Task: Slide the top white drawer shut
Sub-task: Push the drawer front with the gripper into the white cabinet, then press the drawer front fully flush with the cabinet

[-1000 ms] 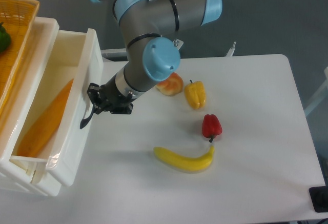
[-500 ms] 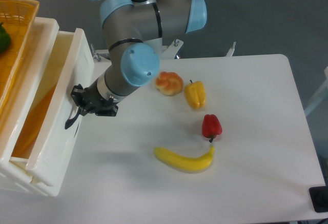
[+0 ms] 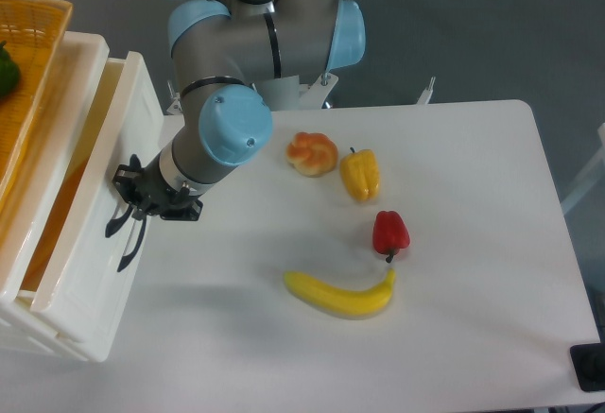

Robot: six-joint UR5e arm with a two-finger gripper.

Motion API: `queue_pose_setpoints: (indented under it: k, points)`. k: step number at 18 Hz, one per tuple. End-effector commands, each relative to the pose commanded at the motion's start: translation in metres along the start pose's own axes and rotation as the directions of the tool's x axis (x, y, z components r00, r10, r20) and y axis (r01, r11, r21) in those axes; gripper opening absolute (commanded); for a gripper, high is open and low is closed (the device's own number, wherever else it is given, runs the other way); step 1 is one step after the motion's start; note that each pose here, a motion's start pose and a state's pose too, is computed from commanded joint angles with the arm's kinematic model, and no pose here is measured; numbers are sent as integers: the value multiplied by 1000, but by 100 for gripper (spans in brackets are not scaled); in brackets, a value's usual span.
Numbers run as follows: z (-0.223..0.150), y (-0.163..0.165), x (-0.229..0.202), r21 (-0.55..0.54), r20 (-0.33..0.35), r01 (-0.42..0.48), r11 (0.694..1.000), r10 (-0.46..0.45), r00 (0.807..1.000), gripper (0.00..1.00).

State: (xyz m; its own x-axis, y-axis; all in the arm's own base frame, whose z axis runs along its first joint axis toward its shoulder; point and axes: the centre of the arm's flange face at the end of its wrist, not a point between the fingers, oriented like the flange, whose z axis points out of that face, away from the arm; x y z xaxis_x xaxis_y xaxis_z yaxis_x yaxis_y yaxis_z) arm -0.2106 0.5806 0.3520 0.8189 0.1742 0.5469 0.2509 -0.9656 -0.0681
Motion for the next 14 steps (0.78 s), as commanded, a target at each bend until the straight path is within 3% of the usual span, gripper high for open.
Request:
queue_pose_setpoints:
  k: [14]
  points:
    - [7, -26, 14, 4, 10, 18, 1000, -18, 1000, 10]
